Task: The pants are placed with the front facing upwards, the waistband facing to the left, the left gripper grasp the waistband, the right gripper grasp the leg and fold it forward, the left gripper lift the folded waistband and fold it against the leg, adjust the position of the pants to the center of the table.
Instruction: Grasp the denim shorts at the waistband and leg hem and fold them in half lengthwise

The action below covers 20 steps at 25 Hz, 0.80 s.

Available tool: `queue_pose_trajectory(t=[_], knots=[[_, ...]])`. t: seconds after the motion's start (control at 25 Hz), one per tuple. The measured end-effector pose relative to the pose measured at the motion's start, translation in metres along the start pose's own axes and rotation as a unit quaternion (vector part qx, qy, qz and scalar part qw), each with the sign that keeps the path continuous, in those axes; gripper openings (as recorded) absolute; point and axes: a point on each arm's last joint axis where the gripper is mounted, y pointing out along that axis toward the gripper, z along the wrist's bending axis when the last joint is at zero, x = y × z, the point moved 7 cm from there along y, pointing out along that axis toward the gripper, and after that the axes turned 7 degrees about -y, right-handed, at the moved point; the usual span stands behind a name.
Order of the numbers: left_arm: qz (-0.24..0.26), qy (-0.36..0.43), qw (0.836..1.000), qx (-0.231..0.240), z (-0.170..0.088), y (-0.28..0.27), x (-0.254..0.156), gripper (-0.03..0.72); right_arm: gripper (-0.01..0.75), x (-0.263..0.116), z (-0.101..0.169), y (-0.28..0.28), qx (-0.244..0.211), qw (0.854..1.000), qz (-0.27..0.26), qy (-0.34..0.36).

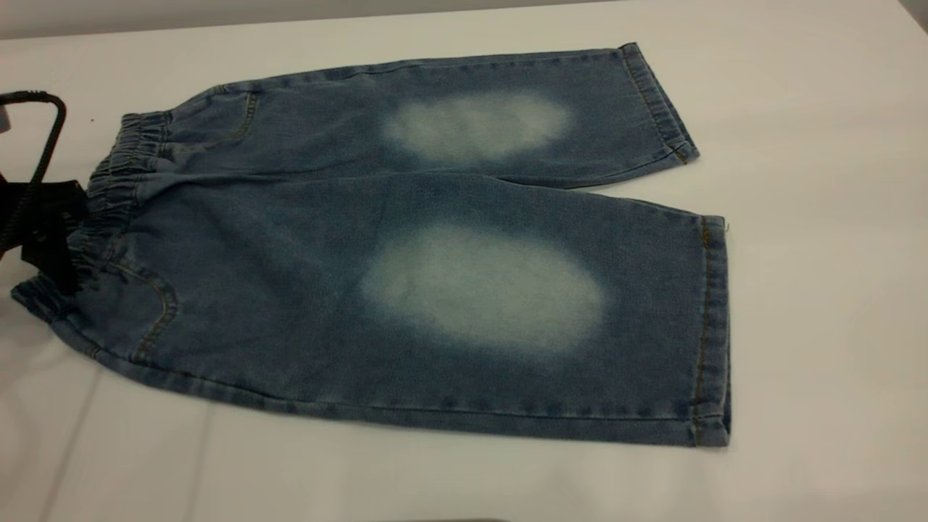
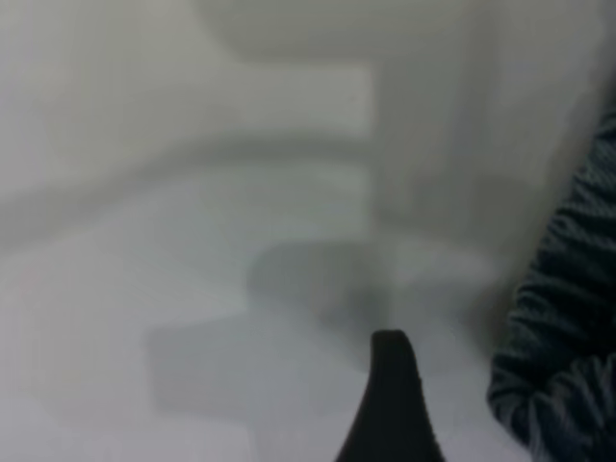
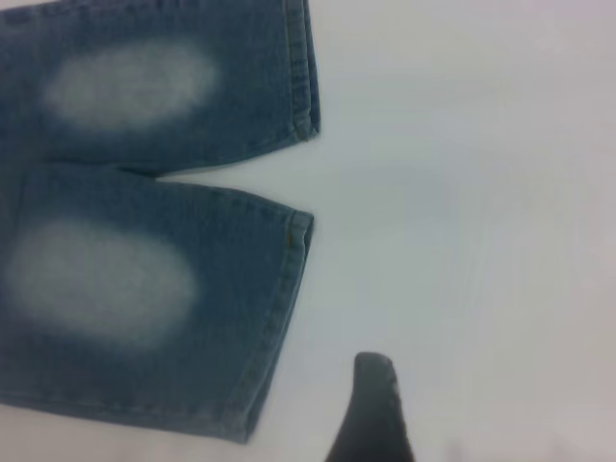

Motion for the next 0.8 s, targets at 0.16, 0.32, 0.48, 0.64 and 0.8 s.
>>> queue_pose_trajectory(t=[0.16, 0.32, 0.48, 0.64, 0.8], knots=[[-0.008, 0.007, 1.000, -0.008, -0.008, 0.003, 0.000, 0.386, 0.496, -0.003, 0.000, 0.000, 0.001, 1.000, 0.008, 0.000], [-0.016, 0.007, 1.000, -0.016, -0.015, 0.004, 0.001, 0.134, 0.496, -0.004, 0.001, 0.000, 0.002, 1.000, 0.012, 0.000], [-0.022, 0.007, 1.000, -0.020, -0.017, 0.001, 0.003, 0.064, 0.496, -0.003, 0.004, 0.000, 0.012, 1.000, 0.011, -0.021], [-0.035, 0.025, 0.999, -0.028, -0.026, -0.012, 0.005, 0.060, 0.496, 0.005, 0.018, 0.009, 0.064, 0.997, 0.005, -0.045], [-0.064, 0.068, 0.995, -0.045, -0.044, -0.046, 0.010, 0.060, 0.496, 0.011, 0.026, 0.030, 0.111, 0.992, 0.032, -0.046]])
